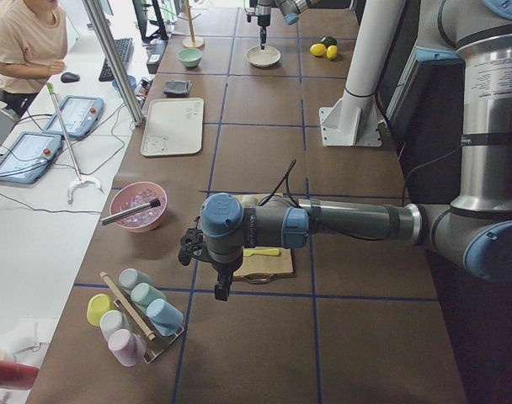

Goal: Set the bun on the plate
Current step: 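Reach the right gripper to the rim of the white plate and grip it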

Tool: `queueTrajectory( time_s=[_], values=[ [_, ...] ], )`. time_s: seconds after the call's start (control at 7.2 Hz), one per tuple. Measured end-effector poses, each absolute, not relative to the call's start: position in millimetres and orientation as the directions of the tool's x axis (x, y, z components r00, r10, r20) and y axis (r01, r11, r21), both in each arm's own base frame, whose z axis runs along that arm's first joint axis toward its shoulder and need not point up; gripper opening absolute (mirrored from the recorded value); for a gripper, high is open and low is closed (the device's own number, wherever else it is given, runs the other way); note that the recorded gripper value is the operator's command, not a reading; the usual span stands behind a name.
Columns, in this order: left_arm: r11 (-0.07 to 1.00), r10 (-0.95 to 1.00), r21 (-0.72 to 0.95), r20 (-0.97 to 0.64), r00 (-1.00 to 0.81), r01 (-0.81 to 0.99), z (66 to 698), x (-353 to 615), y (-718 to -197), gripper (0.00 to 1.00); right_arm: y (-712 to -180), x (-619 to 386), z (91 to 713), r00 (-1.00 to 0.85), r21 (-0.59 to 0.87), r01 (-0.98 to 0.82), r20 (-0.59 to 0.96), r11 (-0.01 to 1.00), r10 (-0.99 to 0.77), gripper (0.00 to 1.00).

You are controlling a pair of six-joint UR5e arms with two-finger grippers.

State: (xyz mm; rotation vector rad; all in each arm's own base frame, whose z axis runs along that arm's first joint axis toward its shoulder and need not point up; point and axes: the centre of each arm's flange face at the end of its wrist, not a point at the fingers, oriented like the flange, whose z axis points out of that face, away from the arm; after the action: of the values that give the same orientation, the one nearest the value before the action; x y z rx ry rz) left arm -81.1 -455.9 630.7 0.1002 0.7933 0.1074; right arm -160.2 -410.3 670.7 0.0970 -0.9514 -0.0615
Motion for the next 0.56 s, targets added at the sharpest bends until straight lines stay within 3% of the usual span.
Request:
queueTrajectory(
  time_s=[0.56],
  values=[
    [0.99, 0.133, 0.13, -0.705, 0.697, -0.058, 631.0, -81.1, -455.5, 1.0, -412.9, -171.5, 633.1, 0.534, 0.175, 0.037, 0.828, 0.984, -0.168, 0.0]
  ],
)
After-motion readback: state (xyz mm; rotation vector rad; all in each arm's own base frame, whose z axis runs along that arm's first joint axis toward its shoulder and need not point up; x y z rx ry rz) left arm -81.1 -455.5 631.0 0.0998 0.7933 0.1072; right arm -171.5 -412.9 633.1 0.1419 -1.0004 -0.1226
